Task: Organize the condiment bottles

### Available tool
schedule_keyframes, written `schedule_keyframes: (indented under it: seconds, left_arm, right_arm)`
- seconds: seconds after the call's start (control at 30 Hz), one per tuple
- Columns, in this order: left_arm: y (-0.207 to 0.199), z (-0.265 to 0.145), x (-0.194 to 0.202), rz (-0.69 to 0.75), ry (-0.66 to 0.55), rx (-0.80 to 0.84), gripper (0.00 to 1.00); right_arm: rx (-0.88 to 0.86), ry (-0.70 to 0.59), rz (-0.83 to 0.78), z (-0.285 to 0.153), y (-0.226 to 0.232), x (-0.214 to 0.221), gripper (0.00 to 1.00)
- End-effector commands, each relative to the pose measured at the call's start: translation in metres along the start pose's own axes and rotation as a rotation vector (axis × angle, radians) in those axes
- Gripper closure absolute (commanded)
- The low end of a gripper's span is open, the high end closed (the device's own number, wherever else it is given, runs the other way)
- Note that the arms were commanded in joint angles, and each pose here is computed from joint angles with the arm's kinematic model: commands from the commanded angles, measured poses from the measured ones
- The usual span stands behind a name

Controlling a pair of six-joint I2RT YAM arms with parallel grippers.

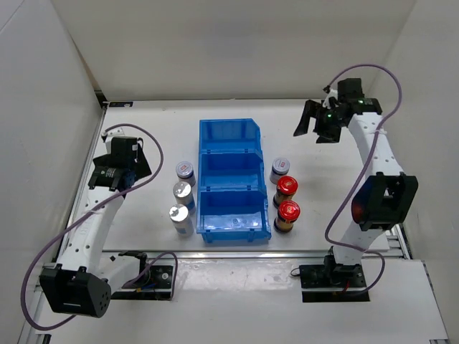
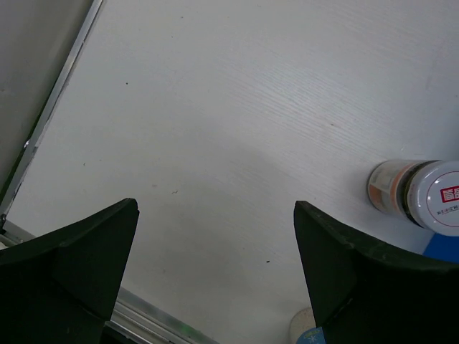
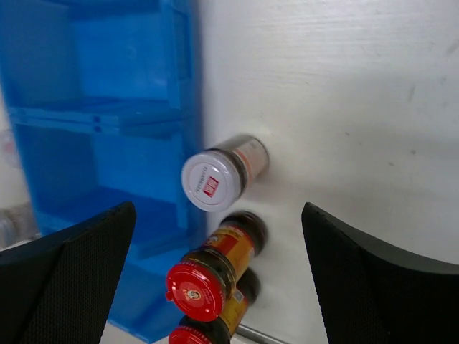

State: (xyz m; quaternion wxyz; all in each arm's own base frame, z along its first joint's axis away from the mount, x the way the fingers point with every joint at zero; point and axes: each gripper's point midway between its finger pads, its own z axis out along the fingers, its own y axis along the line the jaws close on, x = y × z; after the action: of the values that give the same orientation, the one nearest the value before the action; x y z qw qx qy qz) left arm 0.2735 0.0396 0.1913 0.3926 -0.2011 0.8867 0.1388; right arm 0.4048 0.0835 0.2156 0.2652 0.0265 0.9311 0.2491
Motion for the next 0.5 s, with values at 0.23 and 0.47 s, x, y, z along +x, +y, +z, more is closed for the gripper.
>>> schedule_keyframes:
  seconds: [0.23,0.47]
  left_arm:
    - [0.007,-0.037,-0.042,-0.007,-0.061,0.013,0.0]
    - [0.003,-0.042,-0.032,-0.01,-0.05,0.068,0.0]
  right_arm:
    - [0.583,-0.213,0.391,-0.082,-0.063,0.022,0.01]
    - [0.53,-0.059,0.158,-0.05,-0.047,0.041,0.01]
